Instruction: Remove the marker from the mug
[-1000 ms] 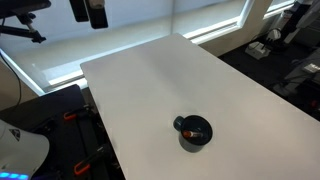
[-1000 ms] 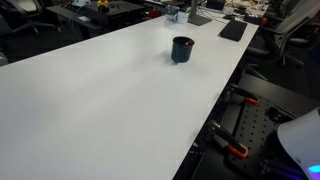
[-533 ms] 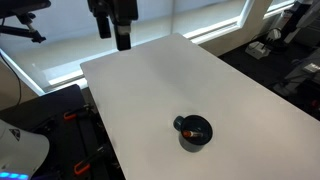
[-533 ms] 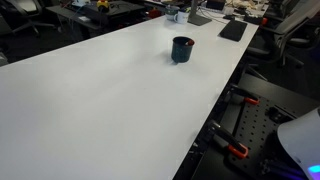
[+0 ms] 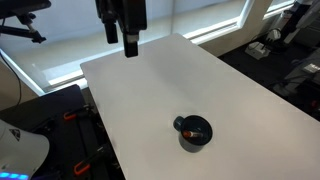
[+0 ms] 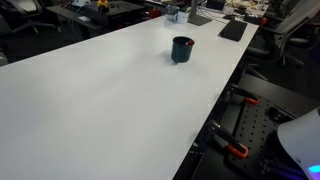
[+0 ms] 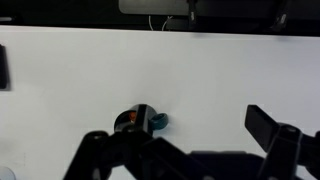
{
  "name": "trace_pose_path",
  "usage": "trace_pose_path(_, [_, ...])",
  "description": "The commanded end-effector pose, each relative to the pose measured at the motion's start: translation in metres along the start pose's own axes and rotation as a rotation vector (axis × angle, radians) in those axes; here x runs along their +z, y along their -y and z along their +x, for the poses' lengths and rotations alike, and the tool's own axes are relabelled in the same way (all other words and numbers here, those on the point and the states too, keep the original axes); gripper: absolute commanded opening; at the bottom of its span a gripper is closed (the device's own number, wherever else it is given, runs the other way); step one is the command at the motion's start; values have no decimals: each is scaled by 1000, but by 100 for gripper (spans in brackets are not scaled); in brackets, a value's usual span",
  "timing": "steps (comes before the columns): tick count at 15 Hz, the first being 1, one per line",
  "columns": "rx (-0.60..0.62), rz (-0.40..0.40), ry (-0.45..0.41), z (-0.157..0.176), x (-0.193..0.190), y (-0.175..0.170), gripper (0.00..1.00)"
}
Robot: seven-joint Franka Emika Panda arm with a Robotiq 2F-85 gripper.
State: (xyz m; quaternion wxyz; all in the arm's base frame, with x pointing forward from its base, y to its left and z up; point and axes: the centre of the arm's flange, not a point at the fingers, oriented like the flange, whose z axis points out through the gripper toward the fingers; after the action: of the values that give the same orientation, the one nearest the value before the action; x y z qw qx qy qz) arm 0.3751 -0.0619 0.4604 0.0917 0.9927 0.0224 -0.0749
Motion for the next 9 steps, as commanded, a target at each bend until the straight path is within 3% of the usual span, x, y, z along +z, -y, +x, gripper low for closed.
trace_pose_path(1, [20,-14,8,8,7,1,100])
trace_pose_path(9, [200,-66,85,79,67,-26,100])
